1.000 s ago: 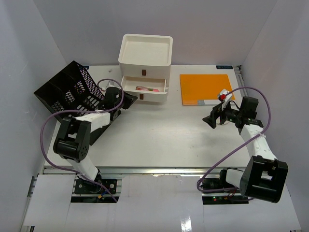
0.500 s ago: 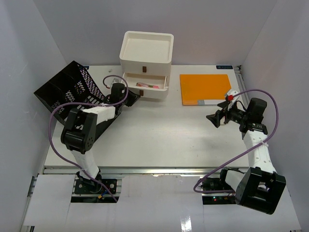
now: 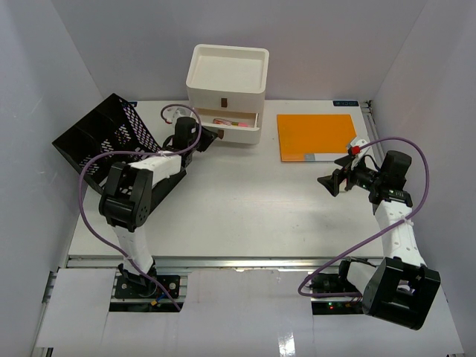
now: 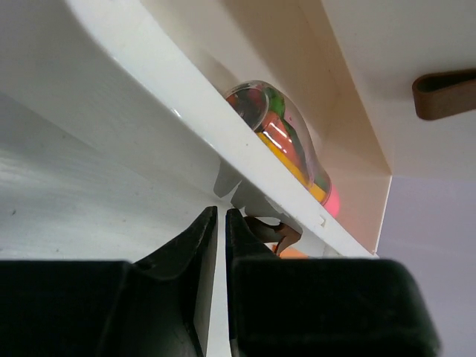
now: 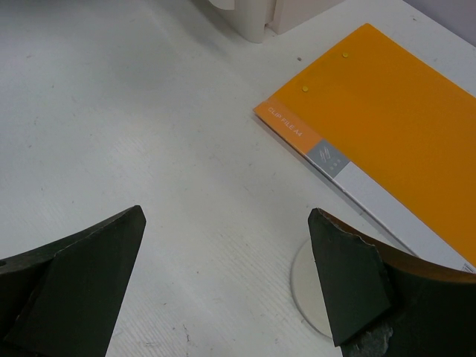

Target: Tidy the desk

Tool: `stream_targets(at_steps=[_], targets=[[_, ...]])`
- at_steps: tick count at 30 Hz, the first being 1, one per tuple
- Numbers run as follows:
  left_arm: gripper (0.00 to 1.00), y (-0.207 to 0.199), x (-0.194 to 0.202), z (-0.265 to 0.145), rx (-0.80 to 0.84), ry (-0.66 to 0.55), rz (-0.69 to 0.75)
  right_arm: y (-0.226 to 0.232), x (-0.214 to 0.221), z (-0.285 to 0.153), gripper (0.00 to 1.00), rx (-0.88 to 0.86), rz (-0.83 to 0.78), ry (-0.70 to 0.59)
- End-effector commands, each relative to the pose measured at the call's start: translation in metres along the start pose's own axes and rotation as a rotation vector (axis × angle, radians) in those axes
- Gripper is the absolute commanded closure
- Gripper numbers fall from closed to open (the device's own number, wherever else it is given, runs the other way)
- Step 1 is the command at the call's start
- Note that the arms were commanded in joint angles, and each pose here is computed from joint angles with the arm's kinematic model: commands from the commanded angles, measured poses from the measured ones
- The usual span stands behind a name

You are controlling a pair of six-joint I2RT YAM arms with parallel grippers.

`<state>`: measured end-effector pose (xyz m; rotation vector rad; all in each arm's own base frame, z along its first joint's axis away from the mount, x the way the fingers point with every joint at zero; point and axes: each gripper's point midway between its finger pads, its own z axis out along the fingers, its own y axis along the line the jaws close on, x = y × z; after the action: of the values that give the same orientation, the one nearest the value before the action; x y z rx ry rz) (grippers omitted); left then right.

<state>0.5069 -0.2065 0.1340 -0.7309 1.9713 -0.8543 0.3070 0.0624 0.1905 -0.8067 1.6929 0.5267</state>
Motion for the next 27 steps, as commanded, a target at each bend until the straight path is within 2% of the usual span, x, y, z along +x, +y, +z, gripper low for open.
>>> stream_targets(at_steps=[1, 18, 27], targets=[[0.78, -0.046, -0.03, 0.002, 0.111, -0.086, 0.001, 0.0, -0.002, 0.001, 0.03, -0.009, -0.01, -0.021], [0.73, -0.062, -0.043, 0.049, 0.102, -0.102, -0.006, -0.004, 0.002, -0.001, 0.03, 0.003, 0.002, -0.013], [0.73, -0.07, -0.049, 0.051, 0.109, -0.111, -0.005, -0.005, 0.004, -0.002, 0.03, 0.005, 0.011, -0.012]])
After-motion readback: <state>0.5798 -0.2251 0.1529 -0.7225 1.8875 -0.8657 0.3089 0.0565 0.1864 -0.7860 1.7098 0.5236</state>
